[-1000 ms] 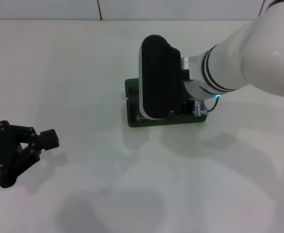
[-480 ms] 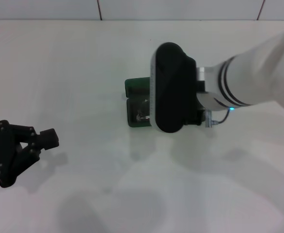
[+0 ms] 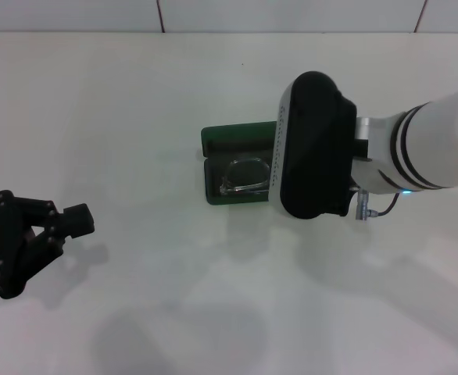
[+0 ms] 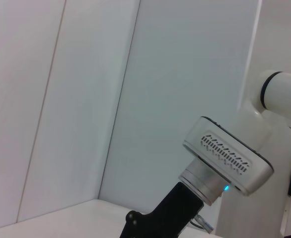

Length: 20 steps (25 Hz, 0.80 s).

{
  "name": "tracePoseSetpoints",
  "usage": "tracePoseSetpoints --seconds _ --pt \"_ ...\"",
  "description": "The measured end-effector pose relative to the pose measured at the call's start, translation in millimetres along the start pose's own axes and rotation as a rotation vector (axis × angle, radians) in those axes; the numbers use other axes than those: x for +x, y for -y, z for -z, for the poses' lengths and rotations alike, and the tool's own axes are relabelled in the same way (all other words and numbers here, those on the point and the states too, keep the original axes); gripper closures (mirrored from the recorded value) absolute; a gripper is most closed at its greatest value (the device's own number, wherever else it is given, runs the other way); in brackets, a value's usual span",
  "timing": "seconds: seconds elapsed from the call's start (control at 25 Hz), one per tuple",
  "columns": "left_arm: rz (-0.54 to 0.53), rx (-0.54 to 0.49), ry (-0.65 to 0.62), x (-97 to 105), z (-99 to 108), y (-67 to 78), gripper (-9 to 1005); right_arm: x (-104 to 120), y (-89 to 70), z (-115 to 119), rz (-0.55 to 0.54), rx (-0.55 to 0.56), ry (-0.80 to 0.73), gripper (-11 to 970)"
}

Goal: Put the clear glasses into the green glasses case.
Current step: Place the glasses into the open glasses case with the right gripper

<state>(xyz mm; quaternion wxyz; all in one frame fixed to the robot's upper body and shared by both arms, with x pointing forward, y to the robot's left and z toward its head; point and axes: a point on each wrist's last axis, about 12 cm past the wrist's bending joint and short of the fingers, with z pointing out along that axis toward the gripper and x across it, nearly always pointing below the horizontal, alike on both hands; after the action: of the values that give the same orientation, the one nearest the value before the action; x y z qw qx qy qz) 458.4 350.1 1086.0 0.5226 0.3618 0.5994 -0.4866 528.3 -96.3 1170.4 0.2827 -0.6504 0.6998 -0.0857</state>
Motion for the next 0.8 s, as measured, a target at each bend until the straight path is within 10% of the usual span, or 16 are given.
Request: tracePoseSetpoints --seconds 0.8 --pt "0.003 -0.035 0.019 4.2 5.4 4.8 954 61.9 -5.5 21.4 -0.370 0.045 0.132 832"
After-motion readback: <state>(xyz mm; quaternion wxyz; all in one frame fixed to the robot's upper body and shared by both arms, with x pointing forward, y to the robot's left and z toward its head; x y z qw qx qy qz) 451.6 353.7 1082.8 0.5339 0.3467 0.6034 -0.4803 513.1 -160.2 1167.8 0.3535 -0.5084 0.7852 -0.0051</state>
